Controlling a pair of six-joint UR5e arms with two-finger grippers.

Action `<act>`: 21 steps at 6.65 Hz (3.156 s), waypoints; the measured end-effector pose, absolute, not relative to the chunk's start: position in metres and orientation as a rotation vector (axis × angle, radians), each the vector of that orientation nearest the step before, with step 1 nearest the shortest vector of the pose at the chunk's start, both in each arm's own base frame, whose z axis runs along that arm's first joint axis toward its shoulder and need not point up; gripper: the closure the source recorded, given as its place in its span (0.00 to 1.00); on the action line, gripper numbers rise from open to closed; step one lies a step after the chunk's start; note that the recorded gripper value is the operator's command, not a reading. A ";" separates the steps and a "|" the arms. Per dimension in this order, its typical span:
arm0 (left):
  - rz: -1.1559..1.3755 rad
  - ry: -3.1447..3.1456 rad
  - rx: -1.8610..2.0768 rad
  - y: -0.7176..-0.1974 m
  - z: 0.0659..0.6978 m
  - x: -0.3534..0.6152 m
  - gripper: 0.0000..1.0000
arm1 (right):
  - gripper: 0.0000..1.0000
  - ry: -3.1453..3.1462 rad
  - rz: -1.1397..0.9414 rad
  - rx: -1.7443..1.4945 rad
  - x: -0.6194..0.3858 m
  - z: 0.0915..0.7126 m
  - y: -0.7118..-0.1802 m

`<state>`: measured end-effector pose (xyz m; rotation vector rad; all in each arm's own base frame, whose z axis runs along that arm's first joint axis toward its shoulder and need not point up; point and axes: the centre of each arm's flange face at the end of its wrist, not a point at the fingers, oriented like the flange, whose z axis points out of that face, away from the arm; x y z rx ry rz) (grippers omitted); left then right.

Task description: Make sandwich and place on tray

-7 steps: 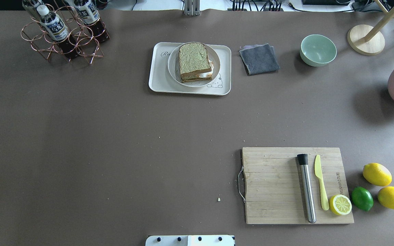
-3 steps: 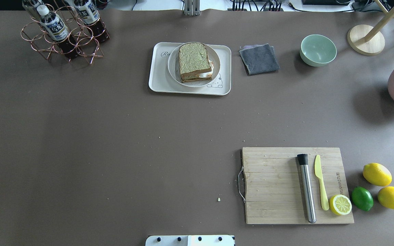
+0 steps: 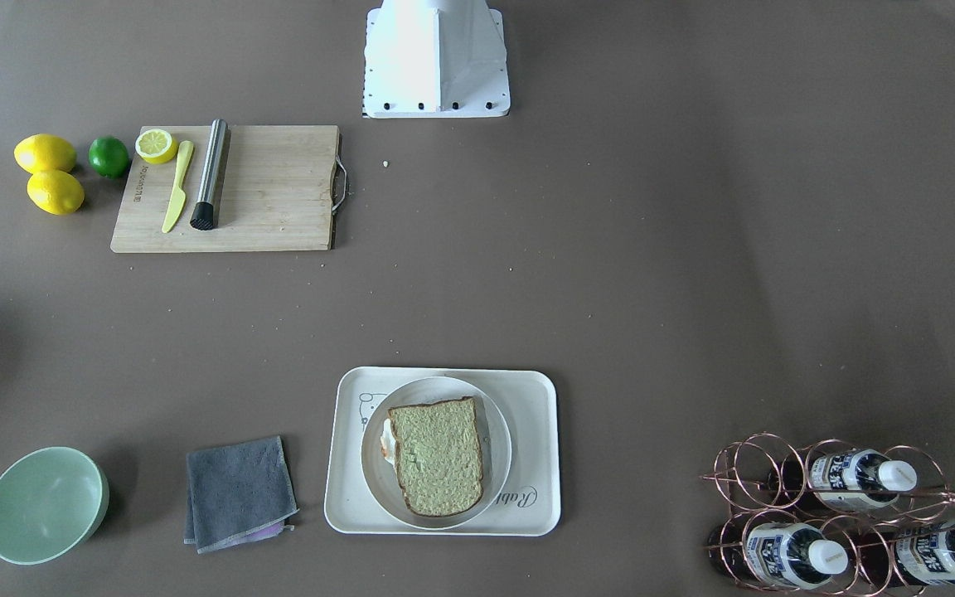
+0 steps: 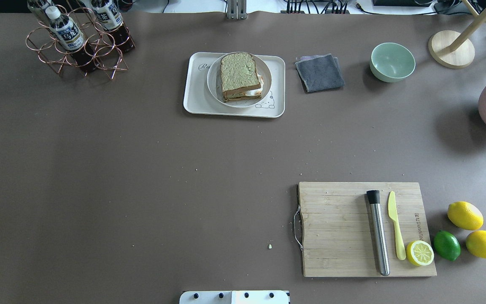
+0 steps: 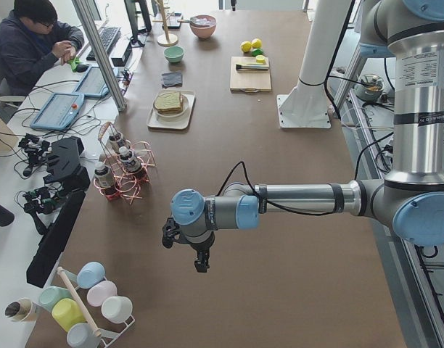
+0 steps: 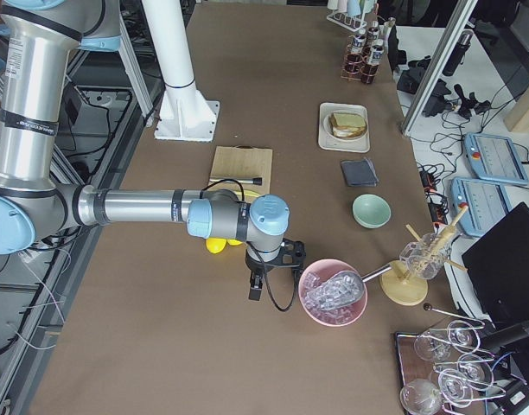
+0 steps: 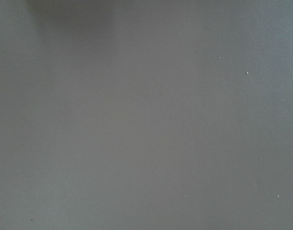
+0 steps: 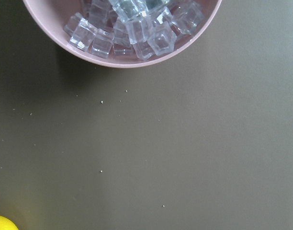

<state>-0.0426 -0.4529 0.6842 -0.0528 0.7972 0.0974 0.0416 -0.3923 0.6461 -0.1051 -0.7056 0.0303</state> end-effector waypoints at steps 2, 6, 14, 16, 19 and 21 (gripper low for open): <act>0.098 0.797 -0.053 -0.448 0.686 -0.043 0.03 | 0.00 -0.706 0.031 -0.106 0.042 0.646 -0.393; 0.105 0.810 -0.040 -0.451 0.680 -0.042 0.03 | 0.00 -0.705 0.032 -0.109 0.042 0.648 -0.392; 0.102 0.811 -0.046 -0.448 0.683 -0.042 0.03 | 0.00 -0.704 0.029 -0.092 0.042 0.641 -0.397; 0.102 0.811 -0.046 -0.448 0.683 -0.042 0.03 | 0.00 -0.706 0.039 -0.062 0.048 0.636 -0.403; 0.106 0.811 -0.036 -0.449 0.678 -0.042 0.03 | 0.00 -0.709 0.043 -0.024 0.055 0.636 -0.405; 0.112 0.811 -0.019 -0.449 0.669 -0.043 0.03 | 0.00 -0.709 0.043 -0.023 0.055 0.636 -0.404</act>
